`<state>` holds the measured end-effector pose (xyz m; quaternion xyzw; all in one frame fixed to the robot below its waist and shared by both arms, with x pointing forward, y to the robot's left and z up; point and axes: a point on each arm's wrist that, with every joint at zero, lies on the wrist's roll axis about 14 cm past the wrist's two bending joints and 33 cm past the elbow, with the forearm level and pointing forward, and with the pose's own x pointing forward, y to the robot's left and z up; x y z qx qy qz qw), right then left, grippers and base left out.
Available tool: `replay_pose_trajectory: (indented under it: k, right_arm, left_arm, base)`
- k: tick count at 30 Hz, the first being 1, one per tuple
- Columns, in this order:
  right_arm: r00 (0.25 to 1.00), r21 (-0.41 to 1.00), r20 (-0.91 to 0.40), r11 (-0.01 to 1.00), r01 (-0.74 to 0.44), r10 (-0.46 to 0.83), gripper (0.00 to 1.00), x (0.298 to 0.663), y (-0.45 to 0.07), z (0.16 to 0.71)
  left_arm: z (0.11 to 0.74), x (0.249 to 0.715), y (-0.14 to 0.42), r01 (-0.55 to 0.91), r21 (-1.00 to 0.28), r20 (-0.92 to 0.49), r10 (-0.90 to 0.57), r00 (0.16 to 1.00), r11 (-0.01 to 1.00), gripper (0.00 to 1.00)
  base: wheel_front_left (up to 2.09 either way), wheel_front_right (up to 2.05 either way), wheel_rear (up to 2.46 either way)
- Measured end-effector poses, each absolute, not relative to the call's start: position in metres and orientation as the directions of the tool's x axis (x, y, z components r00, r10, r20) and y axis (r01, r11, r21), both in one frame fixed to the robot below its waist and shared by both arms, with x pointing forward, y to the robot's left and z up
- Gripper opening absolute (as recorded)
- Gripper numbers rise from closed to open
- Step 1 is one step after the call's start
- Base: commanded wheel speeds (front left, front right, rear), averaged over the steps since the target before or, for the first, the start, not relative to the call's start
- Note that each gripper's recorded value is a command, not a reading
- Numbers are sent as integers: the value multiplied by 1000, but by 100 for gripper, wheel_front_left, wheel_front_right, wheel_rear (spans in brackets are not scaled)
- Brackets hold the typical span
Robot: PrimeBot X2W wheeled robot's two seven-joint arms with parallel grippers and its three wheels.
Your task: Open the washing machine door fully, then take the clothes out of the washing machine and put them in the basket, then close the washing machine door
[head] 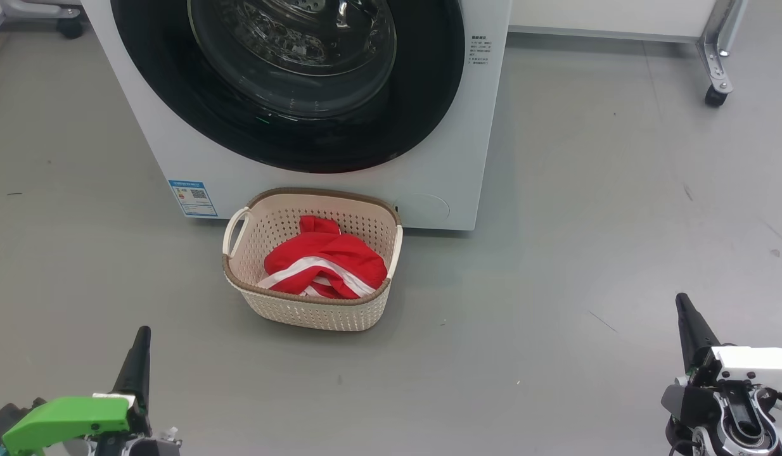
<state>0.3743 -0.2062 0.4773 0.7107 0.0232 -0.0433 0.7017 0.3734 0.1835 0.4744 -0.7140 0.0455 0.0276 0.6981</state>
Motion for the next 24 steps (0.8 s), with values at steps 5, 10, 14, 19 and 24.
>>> replay_pose_trajectory:
  k: [5,10,14,19,24]
  right_arm:
    - [995,996,-94,-14,94,-28,0,374,-206,477]
    - [995,996,-94,-14,93,-28,0,374,-206,477]
    - [995,996,-94,-14,94,-28,0,374,-206,477]
    - [995,996,-94,-14,93,-27,0,374,-206,477]
    - [995,996,-94,-14,93,-27,0,374,-206,477]
  left_arm:
    - [474,373,184,-103,-994,-103,-26,994,-21,0]
    - [474,373,184,-104,-994,-103,-26,994,-21,0]
    - [474,373,184,-104,-994,-103,-26,994,-21,0]
    - [474,373,184,-104,-994,-104,-26,994,-21,0]
    - [474,373,184,-104,-994,-104,-26,994,-21,0]
  base:
    - [0,0,0]
    - [0,0,0]
    - [0,0,0]
    - [0,0,0]
    - [0,0,0]
